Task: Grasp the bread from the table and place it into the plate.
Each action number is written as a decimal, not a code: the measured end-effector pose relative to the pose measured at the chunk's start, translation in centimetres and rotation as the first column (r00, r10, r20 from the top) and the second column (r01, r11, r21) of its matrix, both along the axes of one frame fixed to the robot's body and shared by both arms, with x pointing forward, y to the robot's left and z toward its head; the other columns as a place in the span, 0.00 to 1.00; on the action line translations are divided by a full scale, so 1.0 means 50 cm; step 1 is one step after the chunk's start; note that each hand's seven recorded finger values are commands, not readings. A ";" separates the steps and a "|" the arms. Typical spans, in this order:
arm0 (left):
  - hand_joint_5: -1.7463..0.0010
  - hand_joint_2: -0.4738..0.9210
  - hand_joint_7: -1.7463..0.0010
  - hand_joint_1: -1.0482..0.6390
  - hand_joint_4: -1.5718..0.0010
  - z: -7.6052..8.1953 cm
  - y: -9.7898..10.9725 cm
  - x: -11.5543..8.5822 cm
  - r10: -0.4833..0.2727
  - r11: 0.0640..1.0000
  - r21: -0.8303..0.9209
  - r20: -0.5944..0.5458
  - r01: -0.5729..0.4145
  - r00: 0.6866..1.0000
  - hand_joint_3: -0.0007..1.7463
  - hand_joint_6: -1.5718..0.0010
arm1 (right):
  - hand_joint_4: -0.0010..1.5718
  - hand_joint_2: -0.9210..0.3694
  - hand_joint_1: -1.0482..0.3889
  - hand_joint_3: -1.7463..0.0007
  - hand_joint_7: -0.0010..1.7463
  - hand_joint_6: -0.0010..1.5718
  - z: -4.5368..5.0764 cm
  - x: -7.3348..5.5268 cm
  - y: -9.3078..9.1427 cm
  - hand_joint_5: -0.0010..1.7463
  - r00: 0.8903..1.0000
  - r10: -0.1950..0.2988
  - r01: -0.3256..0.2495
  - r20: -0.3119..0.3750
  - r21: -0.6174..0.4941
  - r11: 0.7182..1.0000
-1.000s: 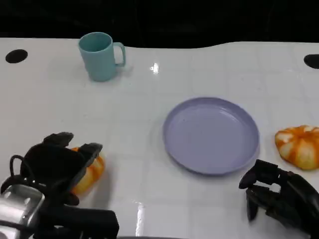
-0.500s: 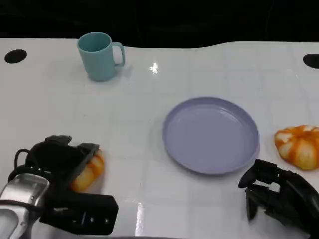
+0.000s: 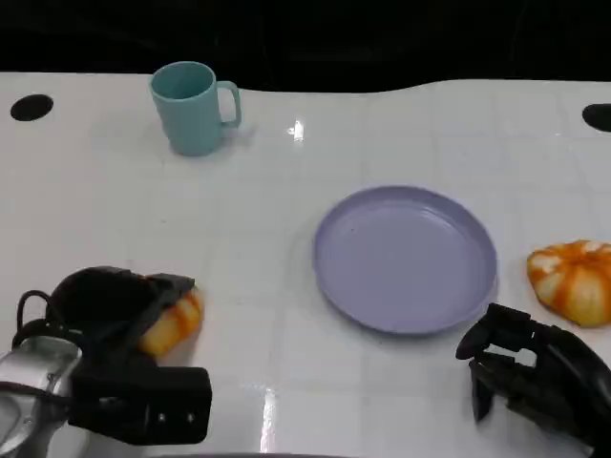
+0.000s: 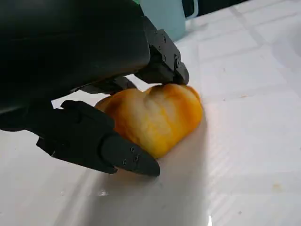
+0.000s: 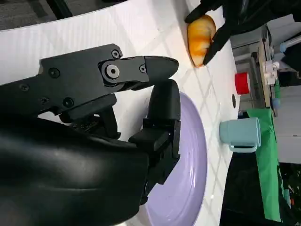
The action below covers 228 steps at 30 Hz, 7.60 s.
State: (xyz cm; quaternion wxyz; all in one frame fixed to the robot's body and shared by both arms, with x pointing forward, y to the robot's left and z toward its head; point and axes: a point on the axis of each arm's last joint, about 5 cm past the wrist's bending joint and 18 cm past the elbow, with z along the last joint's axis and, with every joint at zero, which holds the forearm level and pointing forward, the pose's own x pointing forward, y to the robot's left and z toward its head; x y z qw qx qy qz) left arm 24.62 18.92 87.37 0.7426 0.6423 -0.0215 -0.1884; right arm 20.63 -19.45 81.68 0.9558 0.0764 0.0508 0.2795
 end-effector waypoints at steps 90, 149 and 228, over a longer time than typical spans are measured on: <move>0.00 0.87 0.06 0.45 0.44 0.103 -0.301 0.114 -0.350 0.840 -0.308 0.323 0.447 0.880 0.45 0.58 | 0.42 0.00 0.40 0.85 0.77 0.45 0.004 -0.008 0.001 1.00 1.000 0.009 -0.009 -0.010 0.019 1.000; 0.87 1.00 0.89 0.07 0.99 0.125 -0.317 0.124 -0.441 0.865 -0.244 0.050 0.439 0.896 0.35 0.98 | 0.43 0.00 0.39 0.85 0.78 0.44 0.010 -0.017 0.006 1.00 1.000 0.008 -0.008 -0.018 0.005 1.000; 0.00 1.00 0.00 0.21 0.49 -0.051 -0.075 -0.152 -0.393 -0.274 -0.923 -0.150 -0.271 0.907 0.16 0.64 | 0.42 0.00 0.39 0.86 0.77 0.44 0.013 -0.020 0.001 1.00 0.999 0.021 -0.021 -0.038 -0.007 1.000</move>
